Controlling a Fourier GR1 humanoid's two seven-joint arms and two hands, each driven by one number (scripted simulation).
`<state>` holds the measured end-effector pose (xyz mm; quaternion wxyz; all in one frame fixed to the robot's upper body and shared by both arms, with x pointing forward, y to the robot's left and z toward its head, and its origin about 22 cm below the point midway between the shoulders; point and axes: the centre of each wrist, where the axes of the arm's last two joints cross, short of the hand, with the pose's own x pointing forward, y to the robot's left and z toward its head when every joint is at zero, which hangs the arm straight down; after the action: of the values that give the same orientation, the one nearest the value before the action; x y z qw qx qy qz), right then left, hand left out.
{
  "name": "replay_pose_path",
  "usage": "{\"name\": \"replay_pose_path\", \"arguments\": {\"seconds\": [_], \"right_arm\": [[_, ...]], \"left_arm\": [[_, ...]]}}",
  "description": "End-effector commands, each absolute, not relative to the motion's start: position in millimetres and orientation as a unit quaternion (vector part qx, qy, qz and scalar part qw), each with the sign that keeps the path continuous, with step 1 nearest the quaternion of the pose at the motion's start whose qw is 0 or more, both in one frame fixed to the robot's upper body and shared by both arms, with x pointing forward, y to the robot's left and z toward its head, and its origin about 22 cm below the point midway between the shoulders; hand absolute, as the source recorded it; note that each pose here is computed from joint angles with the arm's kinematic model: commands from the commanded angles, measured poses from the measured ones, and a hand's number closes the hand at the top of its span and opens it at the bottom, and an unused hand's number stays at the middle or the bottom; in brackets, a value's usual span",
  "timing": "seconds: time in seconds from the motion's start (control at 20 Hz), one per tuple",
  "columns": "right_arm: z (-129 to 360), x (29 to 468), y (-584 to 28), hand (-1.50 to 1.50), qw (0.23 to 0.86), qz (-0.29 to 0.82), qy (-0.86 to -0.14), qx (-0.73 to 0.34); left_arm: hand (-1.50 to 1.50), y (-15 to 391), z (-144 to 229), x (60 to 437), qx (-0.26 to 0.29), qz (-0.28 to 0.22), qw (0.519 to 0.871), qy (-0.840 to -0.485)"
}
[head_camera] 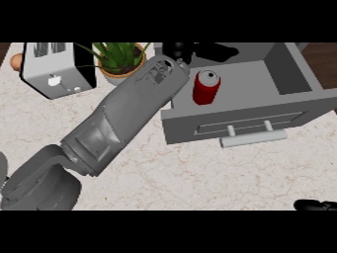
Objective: Pick up the can, place it into the drawer and close the drawer
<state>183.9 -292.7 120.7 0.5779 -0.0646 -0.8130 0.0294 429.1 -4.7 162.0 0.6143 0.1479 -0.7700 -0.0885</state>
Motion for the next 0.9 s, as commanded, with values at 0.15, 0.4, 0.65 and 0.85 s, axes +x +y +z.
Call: {"name": "replay_pose_path", "arguments": {"seconds": [0.15,0.4,0.65,0.85], "right_arm": [[131,184,-294,-1.5,0.533,0.102,-0.828,-0.139],[147,173,-288,-1.5,0.498,0.167,-0.834,-0.168],[150,177,-273,-1.5,0.475,0.205,-0.83,-0.209],[150,194,-272,-1.5,0.454,0.264,-0.806,-0.273]], "left_arm": [[-1.5,-7,160,426,0.136,-0.059,0.621,-0.77],[-1.5,-3,160,429,0.115,-0.039,0.635,-0.763],[-1.5,-12,180,427,0.086,-0.026,0.629,-0.772],[-1.5,-15,175,422,0.097,-0.014,0.61,-0.786]]}}
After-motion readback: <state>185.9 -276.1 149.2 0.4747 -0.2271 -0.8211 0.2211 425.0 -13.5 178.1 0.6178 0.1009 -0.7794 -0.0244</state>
